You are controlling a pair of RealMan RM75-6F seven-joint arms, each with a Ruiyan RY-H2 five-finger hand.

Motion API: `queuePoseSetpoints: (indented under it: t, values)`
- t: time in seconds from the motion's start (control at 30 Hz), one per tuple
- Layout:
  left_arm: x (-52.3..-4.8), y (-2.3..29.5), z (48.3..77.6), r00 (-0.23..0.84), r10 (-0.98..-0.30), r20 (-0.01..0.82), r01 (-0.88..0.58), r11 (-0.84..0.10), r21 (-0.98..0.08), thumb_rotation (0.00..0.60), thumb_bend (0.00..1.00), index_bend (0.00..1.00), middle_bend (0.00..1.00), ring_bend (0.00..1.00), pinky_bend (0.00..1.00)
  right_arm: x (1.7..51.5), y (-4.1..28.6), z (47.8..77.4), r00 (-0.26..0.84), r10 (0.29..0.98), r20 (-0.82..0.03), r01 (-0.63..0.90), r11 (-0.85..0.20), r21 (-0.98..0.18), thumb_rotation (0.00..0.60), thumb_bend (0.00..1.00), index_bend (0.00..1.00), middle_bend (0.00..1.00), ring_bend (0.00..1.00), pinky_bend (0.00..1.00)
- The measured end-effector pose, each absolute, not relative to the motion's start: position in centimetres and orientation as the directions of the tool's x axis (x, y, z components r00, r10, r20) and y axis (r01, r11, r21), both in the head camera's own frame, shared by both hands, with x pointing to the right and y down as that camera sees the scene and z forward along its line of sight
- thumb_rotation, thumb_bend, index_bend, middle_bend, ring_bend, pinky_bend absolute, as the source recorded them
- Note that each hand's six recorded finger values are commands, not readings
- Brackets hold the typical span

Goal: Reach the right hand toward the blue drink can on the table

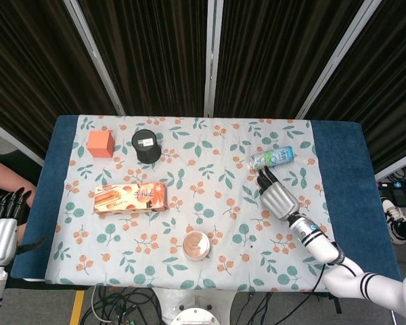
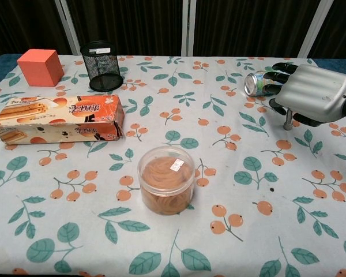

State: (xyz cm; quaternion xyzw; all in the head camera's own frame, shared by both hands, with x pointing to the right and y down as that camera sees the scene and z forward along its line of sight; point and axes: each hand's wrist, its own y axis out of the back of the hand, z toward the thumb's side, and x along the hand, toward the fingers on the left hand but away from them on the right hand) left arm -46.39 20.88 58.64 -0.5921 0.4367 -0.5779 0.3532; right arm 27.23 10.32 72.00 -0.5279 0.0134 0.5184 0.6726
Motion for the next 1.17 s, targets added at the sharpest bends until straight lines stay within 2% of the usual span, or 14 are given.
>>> queuePoseSetpoints:
  t: [0.07,0.37,0.53,0.77,0.97,1.17]
  values:
    - [-46.4,20.8,58.6,-0.049,-0.926,0.374,-0.108,-0.367,-0.924,0.6,0.04,0.06,0.01,0.0,0.0,27.3,10.3,71.9,0.459,0.686,-0.564,-0.711,-0.098,-0.696,0.6,0.36,0.34,0.15,0.0,0.0]
    - [-46.3,20.7,58.6,-0.044,-0.928,0.371,-0.107,-0.365,-0.925,0.6,0.04,0.06,0.01,0.0,0.0,27.2,10.5,71.1,0.465,0.695,-0.548,-0.691,-0.102,-0.716,0.6,0.36,0.28,0.14,0.0,0.0]
    - [-46.2,20.3,58.4,-0.042,-0.932,0.361,-0.104,-0.355,-0.929,0.6,0.04,0.06,0.01,0.0,0.0,27.4,10.5,69.4,0.456,0.727,-0.513,-0.625,-0.149,-0.767,0.6,0.36,0.22,0.12,0.0,0.0]
    - [-46.0,19.9,58.6,-0.034,-0.933,0.359,-0.102,-0.354,-0.93,0.6,0.04,0.06,0.01,0.0,0.0,31.1,10.6,64.2,0.354,0.833,-0.425,-0.377,-0.288,-0.88,0.6,0.29,0.22,0.13,0.0,0.0]
    - [-45.4,19.5,58.8,-0.017,-0.935,0.355,-0.097,-0.352,-0.931,0.6,0.04,0.06,0.01,0.0,0.0,35.8,12.4,60.8,0.236,0.884,-0.404,-0.117,-0.387,-0.915,0.6,0.22,0.21,0.11,0.0,0.0]
    - [-44.8,19.3,58.7,0.0,-0.934,0.357,-0.105,-0.355,-0.929,0.6,0.04,0.06,0.01,0.0,0.0,40.1,15.9,57.4,0.138,0.919,-0.37,0.105,-0.385,-0.917,0.6,0.21,0.2,0.1,0.0,0.0]
